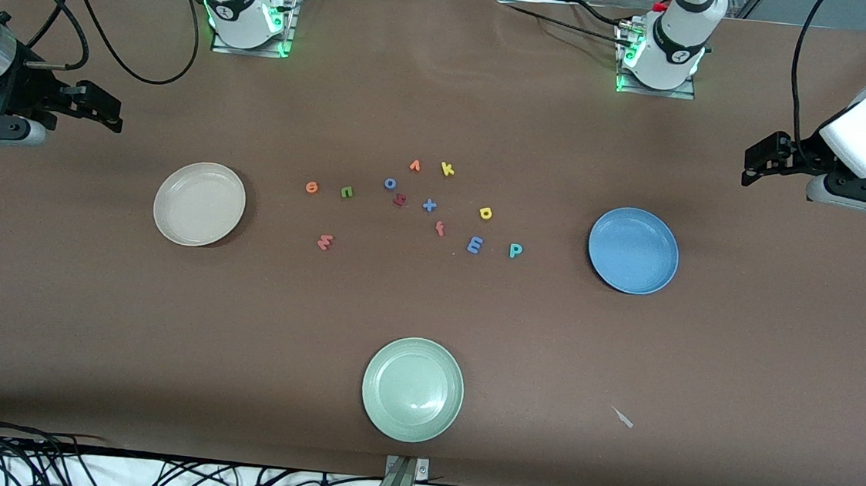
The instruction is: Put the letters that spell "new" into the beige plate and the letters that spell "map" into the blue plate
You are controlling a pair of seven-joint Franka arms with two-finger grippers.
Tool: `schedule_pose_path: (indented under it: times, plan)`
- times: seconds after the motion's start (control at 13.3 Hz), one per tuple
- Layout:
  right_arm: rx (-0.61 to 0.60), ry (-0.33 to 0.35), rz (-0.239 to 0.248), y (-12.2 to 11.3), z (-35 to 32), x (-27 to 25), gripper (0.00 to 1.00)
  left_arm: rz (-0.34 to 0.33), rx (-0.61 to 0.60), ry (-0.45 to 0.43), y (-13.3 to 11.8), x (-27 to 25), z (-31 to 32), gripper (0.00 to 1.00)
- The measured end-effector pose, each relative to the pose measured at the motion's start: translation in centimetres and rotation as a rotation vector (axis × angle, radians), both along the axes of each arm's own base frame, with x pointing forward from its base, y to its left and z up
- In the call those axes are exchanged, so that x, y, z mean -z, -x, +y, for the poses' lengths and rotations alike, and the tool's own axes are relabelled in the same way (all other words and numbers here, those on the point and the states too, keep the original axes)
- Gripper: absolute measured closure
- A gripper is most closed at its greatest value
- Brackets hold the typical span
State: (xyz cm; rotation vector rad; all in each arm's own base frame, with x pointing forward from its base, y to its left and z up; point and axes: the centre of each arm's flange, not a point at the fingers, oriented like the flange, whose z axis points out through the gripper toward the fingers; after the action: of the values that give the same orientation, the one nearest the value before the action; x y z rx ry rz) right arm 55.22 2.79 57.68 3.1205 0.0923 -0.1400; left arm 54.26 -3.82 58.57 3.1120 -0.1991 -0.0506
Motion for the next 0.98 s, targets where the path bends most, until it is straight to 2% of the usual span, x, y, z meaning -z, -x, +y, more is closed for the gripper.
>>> schedule_pose_path:
  times: [0.68, 0.98]
  plan:
    - [-0.016, 0.0, 0.015, -0.2, 0.8, 0.8, 0.0, 0.007, 0.002, -0.005, 0.1, -0.1, 0.0, 0.0]
    - [-0.027, 0.0, 0.018, -0.4, 1.3, 1.1, 0.0, 0.009, 0.038, -0.025, 0.1, 0.1, -1.6, 0.0]
